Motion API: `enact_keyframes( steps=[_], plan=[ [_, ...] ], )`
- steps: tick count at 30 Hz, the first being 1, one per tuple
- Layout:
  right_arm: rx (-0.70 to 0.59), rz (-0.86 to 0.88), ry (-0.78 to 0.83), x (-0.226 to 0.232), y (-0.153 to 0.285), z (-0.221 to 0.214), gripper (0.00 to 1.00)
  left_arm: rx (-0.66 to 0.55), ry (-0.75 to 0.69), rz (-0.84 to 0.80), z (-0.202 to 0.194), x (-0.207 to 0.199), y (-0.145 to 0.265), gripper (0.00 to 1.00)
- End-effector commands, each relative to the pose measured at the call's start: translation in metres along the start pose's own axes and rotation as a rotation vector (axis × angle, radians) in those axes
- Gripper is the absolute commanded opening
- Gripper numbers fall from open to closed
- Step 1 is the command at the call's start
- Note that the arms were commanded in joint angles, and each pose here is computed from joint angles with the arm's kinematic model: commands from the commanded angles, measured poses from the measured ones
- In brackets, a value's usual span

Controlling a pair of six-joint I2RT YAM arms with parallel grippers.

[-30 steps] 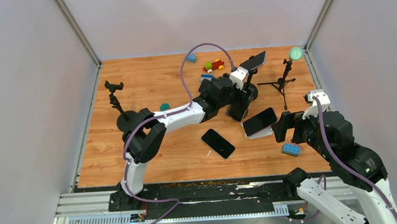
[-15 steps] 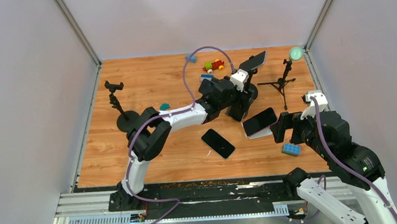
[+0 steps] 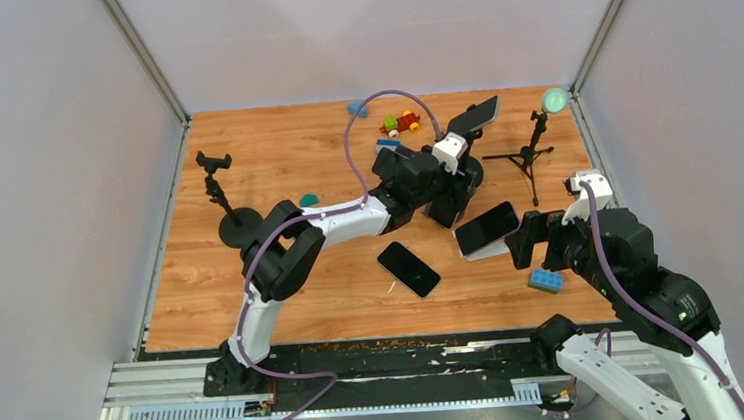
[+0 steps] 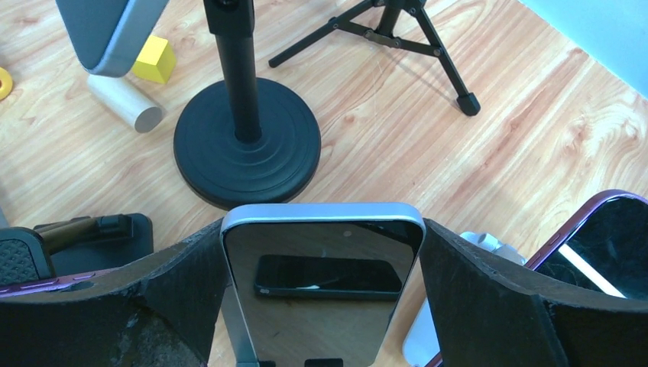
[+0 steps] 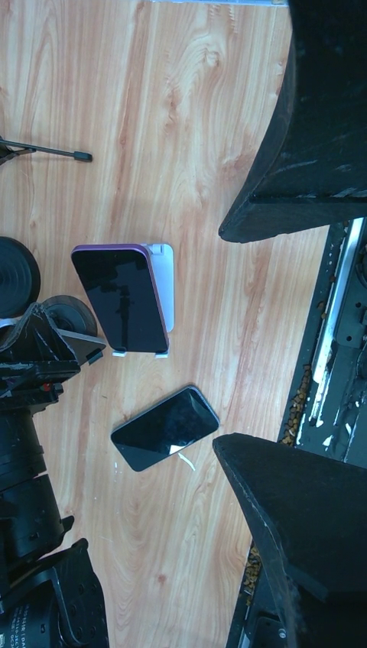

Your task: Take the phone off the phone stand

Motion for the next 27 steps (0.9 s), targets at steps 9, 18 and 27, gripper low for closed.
enact_keyframes(
  steps=[9, 18, 27],
  plan=[
    [0.022, -0.002, -0.008, 0.001, -0.004, -0.003, 0.97, -0.007, -0.003, -0.005, -0.005, -0.001, -0.004, 0.63],
    [0.028, -0.002, -0.006, 0.0, -0.003, -0.005, 0.97, -0.023, -0.004, -0.036, 0.005, -0.005, -0.001, 0.0],
    [0.031, -0.002, -0.008, 0.0, -0.004, -0.006, 0.97, -0.08, -0.003, -0.06, 0.038, -0.007, 0.012, 0.0]
  ],
)
Point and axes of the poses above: each gripper's point midway between its finger pads, its own y axis back along the fingers, its own x axis along the line the jaws close on, z = x × y, the point moved 4 cm from there along y, back along the fingers, and after that the axes turned 12 degrees about -y, right-handed, at the moved point
